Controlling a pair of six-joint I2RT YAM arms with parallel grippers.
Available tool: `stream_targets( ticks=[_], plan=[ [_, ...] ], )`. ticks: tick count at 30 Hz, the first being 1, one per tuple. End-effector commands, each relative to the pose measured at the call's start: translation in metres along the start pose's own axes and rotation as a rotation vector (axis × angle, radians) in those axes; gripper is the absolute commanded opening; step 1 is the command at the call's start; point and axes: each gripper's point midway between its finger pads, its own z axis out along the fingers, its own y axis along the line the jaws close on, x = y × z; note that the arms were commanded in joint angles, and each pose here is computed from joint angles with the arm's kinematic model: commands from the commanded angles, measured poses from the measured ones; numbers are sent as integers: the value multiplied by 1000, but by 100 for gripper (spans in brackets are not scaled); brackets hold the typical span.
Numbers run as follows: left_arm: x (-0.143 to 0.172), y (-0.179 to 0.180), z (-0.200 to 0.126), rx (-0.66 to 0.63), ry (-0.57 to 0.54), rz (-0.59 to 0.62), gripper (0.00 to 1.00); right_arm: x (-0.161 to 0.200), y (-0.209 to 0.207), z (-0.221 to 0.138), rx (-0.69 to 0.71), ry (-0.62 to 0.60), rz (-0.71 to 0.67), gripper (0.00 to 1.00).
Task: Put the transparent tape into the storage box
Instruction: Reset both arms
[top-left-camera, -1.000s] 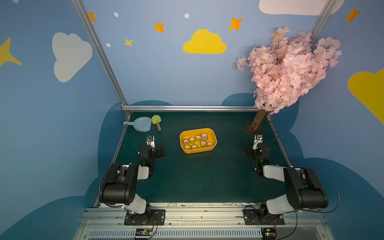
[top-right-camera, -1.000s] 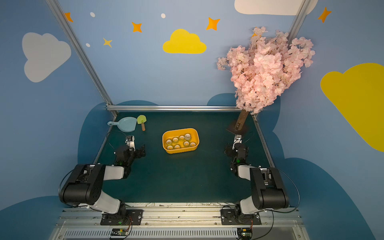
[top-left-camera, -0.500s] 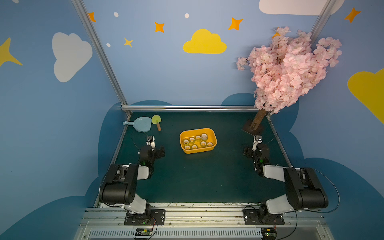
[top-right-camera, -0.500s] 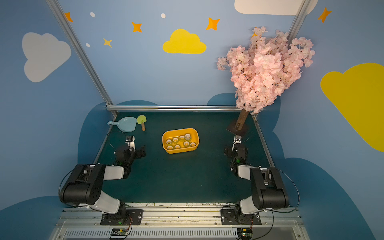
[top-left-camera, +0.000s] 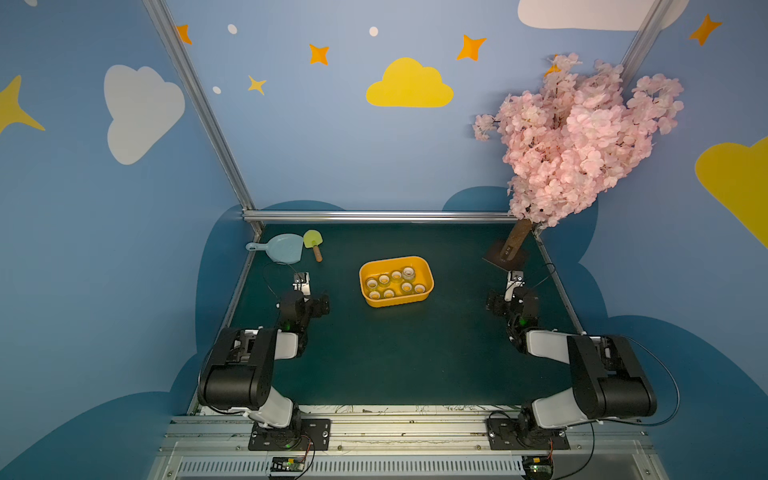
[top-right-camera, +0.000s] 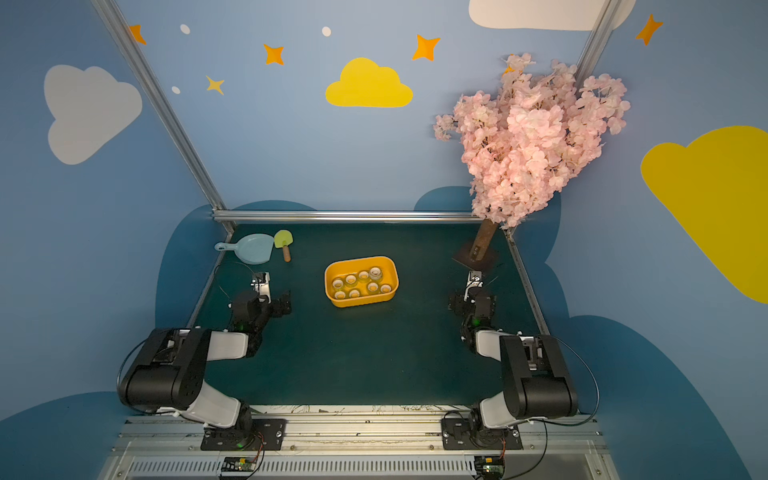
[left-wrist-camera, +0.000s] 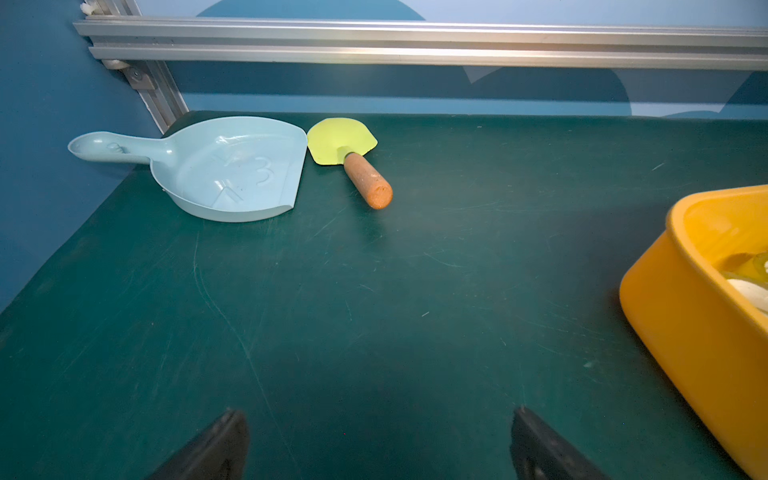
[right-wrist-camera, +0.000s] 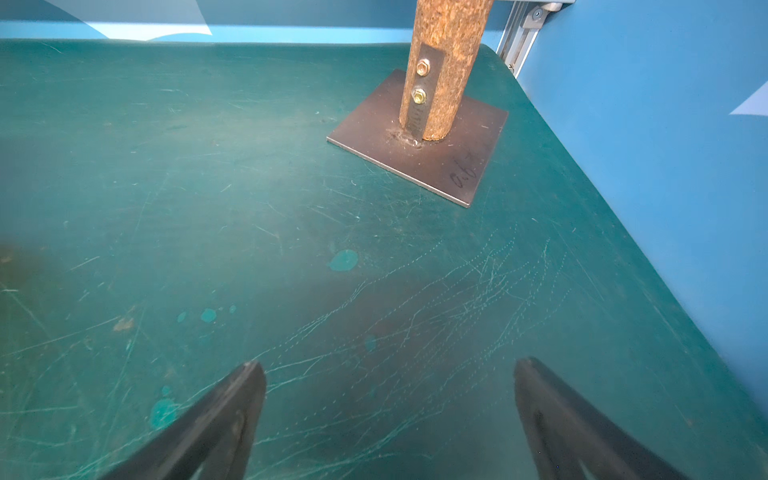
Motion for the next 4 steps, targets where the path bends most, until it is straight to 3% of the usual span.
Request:
stream_targets(
  ticks=[1, 4],
  plan=[
    [-9, 0, -1, 6, -24, 2, 100, -7, 1, -2, -7, -13, 3, 99],
    [-9, 0, -1, 7, -25, 3, 100, -7, 1, -2, -7, -12, 3, 98]
  ],
)
